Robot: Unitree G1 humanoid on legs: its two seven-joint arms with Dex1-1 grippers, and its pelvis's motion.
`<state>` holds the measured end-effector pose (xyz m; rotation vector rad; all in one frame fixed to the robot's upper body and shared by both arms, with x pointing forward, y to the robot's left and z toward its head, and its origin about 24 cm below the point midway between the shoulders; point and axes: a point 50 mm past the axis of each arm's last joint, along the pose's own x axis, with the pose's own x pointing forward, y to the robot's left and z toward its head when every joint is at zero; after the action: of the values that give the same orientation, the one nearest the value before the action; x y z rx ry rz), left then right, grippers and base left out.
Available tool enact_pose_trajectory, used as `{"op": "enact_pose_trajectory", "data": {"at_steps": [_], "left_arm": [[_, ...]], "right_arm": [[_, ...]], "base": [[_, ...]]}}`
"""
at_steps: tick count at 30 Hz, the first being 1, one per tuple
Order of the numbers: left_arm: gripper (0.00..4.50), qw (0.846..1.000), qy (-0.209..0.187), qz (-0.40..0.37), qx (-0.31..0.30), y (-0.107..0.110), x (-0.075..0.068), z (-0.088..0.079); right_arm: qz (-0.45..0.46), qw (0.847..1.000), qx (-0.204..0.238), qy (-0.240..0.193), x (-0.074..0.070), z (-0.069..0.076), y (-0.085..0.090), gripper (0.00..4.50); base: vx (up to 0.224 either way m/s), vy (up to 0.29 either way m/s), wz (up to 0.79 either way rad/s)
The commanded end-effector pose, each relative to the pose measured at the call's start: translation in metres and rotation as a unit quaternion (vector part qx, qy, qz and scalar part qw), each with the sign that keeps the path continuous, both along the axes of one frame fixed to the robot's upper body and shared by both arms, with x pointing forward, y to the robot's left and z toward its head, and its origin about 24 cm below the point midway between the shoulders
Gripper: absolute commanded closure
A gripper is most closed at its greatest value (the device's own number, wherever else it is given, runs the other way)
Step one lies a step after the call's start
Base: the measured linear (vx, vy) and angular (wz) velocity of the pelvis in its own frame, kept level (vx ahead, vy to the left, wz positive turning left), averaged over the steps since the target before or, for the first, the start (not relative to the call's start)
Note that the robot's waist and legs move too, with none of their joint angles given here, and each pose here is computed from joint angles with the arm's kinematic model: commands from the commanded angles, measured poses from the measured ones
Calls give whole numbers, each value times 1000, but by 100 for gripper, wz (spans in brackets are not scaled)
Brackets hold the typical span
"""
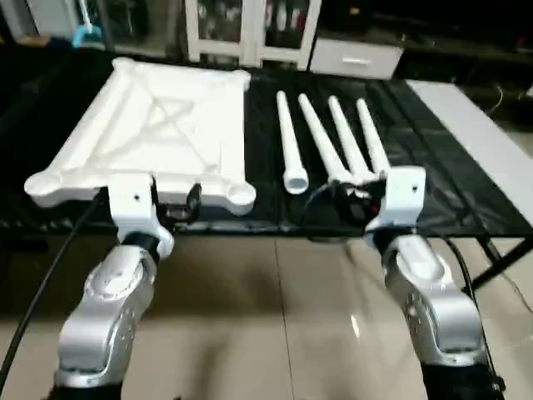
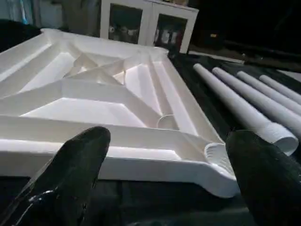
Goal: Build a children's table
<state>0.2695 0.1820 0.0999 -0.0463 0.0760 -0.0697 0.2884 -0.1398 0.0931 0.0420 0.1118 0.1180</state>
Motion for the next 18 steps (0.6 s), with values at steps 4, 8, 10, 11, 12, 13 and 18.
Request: {"op": "enact_pose_trajectory", "data": {"at_steps": [4,8,10,11,12,13,18], "left_arm": [[6,999,-13,22,33,-3,-1,-1],[6,995,-81,58,22,0,4,13],[6,993,-85,79,22,3,3,16],[6,993,-76,91,14,4,3,17],[6,993,-71,92,7,5,3,17],[6,994,-64,91,-3,5,3,16],[6,996,-56,43,54,5,-5,8]], "right_arm": [[-9,1000,-14,1,-2,2,-3,0],[-16,998,-57,-22,-1,4,-4,0],[-22,998,-53,-31,0,6,-5,0],[-34,997,-51,-41,0,8,-6,0],[-42,997,-50,-47,1,8,-7,0],[-57,997,-44,-43,2,8,-9,0],[-43,999,-21,15,3,-5,-13,0]], "base": [[0,0,0],[0,0,0],[0,0,0],[0,0,0],[0,0,0],[0,0,0],[0,0,0]]}}
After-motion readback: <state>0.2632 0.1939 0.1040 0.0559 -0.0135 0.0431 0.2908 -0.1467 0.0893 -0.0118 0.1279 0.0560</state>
